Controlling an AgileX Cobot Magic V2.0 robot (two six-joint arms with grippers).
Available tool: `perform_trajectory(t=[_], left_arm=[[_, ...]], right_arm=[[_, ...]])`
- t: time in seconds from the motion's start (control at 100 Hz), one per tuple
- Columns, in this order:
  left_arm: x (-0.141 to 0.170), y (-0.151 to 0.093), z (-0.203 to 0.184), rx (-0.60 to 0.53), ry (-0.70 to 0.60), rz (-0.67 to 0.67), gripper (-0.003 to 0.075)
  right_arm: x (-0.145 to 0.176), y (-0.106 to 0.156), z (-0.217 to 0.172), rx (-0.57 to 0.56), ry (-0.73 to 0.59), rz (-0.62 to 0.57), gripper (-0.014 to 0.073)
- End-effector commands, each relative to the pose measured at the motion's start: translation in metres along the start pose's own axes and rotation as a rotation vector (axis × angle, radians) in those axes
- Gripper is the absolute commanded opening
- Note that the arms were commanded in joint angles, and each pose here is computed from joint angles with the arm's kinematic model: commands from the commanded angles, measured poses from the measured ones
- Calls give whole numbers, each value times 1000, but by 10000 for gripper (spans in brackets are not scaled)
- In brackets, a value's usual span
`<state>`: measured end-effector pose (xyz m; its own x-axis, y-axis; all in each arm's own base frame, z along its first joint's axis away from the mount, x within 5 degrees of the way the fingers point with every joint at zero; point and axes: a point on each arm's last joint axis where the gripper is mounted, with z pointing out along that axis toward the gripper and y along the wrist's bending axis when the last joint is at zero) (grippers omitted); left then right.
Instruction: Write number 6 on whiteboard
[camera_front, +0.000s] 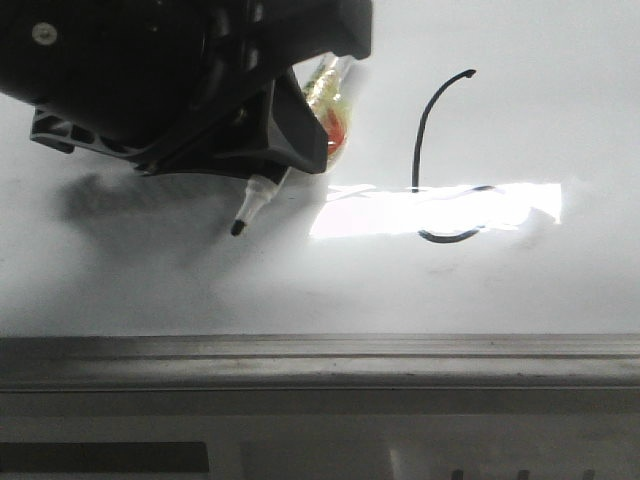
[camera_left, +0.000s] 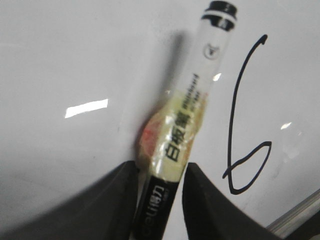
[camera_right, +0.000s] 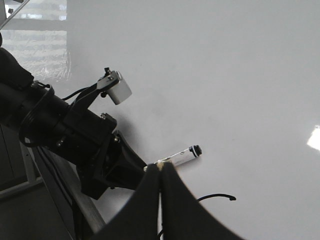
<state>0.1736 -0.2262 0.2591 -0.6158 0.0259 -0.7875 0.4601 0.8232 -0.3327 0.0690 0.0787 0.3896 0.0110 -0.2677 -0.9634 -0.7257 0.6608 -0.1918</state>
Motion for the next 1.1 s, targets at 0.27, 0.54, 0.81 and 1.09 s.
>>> perform_trajectory(t=[0.27, 0.54, 0.81, 1.09], left_arm=[[-8, 23, -1, -214, -52, -48, 464], [-28, -6, -66, -38, -204, 96, 441], [-12, -18, -128, 166, -279, 255, 27], [14, -1, -137, 205, -253, 280, -20]], right_arm=[[-15, -3, -5, 2, -87, -17, -65], [-2, -17, -24, 82, -21, 3, -65], [45, -35, -71, 185, -172, -44, -64], [83, -31, -87, 126, -221, 61, -64]])
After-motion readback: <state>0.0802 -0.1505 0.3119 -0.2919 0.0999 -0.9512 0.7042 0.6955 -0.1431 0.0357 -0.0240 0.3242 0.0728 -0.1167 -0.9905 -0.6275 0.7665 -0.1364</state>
